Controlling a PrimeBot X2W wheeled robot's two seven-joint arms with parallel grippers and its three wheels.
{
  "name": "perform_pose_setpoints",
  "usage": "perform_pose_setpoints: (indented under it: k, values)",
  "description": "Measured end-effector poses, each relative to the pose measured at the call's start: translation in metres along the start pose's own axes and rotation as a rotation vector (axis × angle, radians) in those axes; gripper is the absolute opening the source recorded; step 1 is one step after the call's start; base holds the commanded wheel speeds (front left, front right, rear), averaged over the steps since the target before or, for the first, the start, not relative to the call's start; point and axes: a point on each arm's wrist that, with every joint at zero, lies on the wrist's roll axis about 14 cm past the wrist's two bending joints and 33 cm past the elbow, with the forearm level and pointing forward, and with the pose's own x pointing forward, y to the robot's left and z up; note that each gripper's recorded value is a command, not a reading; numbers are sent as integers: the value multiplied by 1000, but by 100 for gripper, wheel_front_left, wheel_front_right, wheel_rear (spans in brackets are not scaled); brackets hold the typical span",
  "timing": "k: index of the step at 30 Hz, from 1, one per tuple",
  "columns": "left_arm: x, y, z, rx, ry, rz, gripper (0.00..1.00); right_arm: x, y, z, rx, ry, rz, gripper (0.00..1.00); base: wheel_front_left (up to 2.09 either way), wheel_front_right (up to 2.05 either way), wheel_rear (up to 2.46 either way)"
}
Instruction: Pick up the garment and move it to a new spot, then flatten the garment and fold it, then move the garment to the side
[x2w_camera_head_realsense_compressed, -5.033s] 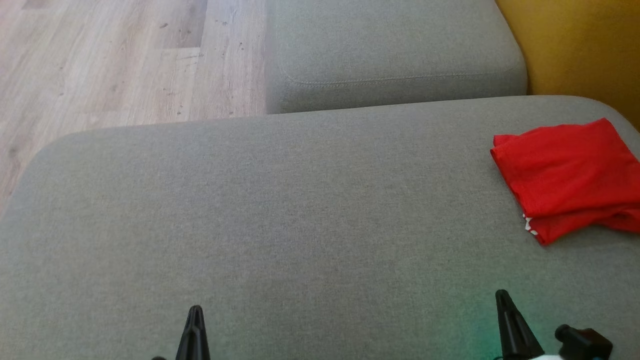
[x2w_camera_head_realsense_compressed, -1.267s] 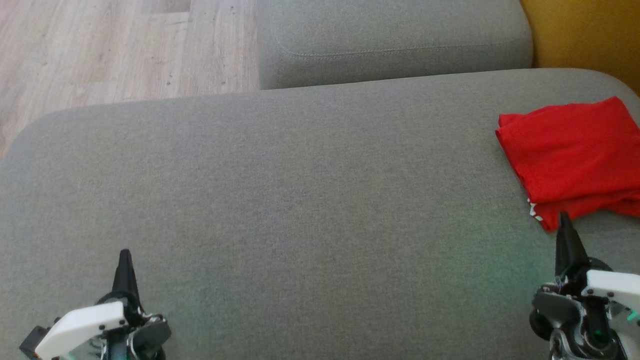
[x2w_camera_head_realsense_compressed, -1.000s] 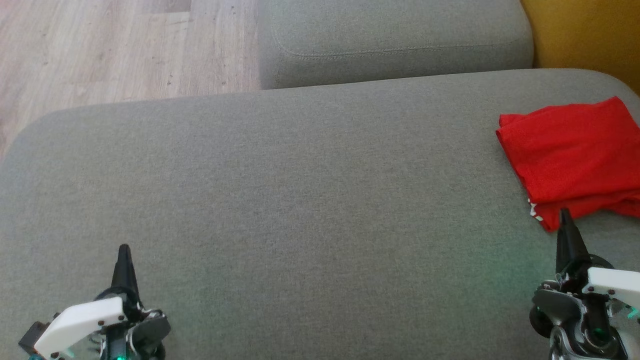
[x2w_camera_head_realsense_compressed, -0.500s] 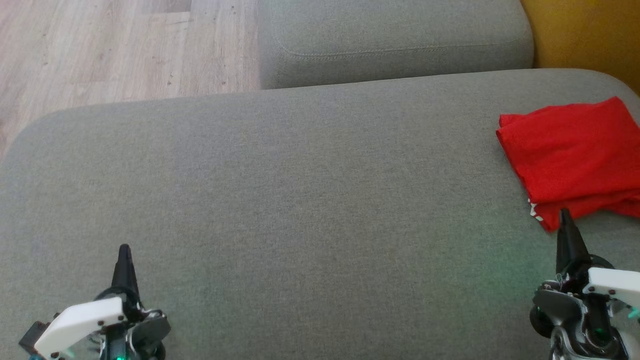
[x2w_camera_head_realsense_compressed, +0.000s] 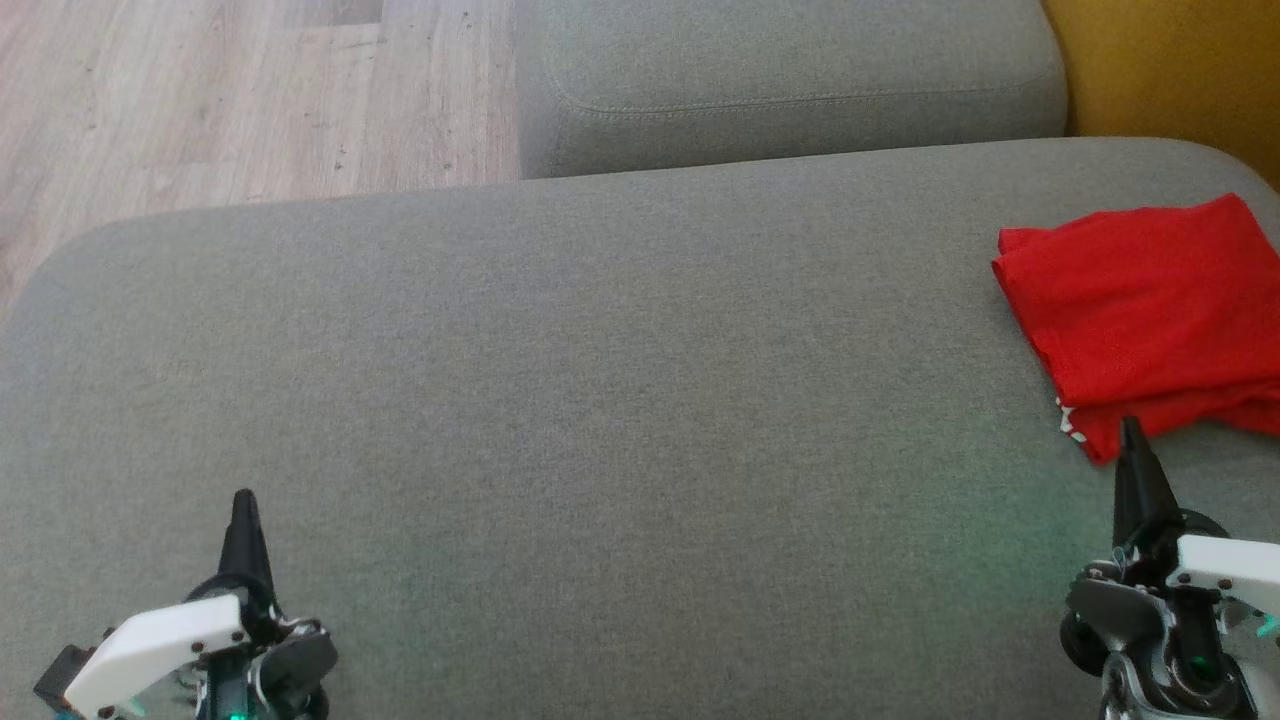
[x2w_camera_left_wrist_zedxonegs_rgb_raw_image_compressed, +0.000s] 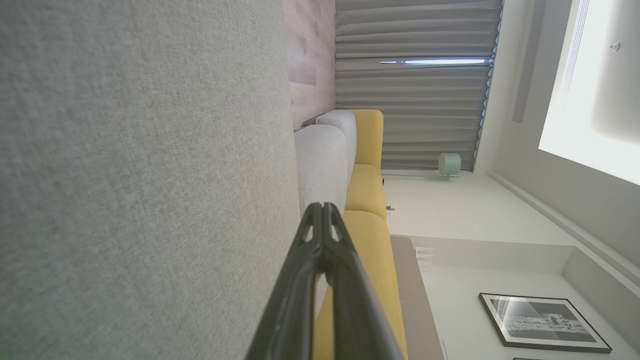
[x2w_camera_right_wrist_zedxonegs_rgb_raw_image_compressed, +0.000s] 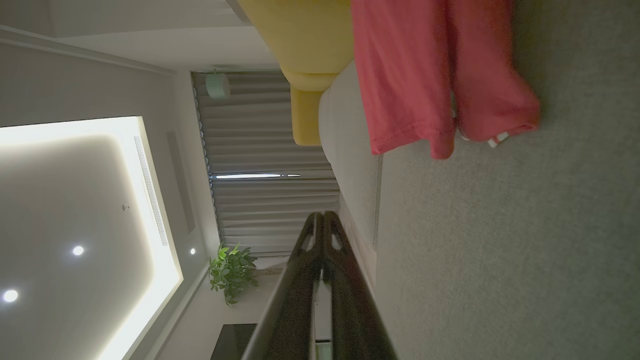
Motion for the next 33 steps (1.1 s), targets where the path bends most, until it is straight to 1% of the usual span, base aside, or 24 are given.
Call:
perform_pose_setpoints:
  k: [33]
  values:
    - [0,0,0,-2,1,0,0,0,0,0,4,2,0,0,0,0,0]
